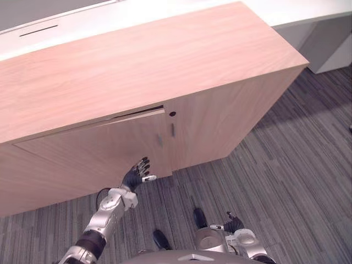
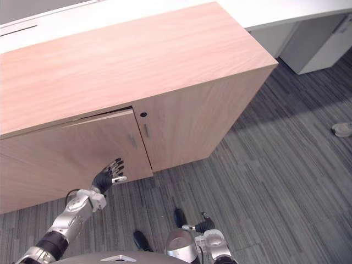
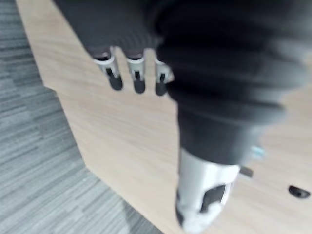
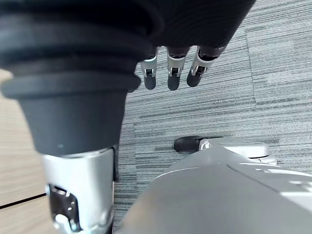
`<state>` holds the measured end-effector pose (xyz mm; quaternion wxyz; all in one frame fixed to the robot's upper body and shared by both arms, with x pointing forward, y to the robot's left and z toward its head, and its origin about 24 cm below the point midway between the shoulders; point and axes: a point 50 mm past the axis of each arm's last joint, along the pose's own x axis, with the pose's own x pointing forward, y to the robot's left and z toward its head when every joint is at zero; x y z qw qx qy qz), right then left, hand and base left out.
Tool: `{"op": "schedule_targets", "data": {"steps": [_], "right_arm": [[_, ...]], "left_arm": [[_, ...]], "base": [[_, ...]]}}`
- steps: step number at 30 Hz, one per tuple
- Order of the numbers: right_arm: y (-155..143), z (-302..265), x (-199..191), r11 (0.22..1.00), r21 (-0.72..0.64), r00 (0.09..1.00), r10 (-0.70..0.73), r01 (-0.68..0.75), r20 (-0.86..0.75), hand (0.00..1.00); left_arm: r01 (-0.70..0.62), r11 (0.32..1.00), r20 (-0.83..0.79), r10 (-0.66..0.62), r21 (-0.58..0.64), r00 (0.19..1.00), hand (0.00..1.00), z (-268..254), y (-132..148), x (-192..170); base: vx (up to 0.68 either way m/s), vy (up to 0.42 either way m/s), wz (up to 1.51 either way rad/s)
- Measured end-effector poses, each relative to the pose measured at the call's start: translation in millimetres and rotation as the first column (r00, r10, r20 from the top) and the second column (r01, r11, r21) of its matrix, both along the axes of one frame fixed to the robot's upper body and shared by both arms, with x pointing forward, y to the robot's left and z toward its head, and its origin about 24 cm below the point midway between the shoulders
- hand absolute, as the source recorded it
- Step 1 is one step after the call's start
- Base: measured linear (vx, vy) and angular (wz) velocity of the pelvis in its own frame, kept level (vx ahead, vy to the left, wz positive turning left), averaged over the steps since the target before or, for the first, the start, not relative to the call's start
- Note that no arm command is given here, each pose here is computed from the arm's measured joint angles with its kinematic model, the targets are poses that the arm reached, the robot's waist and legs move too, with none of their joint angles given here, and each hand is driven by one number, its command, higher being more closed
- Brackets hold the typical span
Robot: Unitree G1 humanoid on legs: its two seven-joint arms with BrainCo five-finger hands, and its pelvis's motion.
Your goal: Walk over to the cabinet, pick up the folder, carry it to the office cabinet, place the folder inside the office cabinet, then close the office cabinet door
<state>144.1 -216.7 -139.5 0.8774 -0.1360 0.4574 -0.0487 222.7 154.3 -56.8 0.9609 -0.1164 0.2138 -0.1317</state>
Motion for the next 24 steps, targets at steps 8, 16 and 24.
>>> {"op": "schedule_targets", "data": {"steps": [8, 16, 24], "right_arm": [[2.3, -7.2, -13.6, 0.998, 0.023, 0.998, -0.050, 0.051, -0.045, 0.00], [1.5, -11.9, -18.9, 0.994, 0.032, 0.992, -0.099, 0.102, -0.084, 0.00], [3.4, -11.2, -14.7, 0.994, 0.037, 0.992, -0.098, 0.101, -0.077, 0.00]], "left_arm": [[-0.092, 0.972, -0.299, 0.155, 0.216, 0.942, 0.00, -62.5, 36.7, -60.5], [-0.176, 0.902, -0.474, 0.364, 0.395, 0.802, 0.00, -93.8, 60.7, -115.4], [-0.178, 0.883, -0.522, 0.407, 0.434, 0.750, 0.00, -101.4, 57.4, -133.5]], "base": [[-0.03, -0.034, 0.12], [-0.01, -0.029, 0.13], [-0.05, -0.042, 0.16]]}}
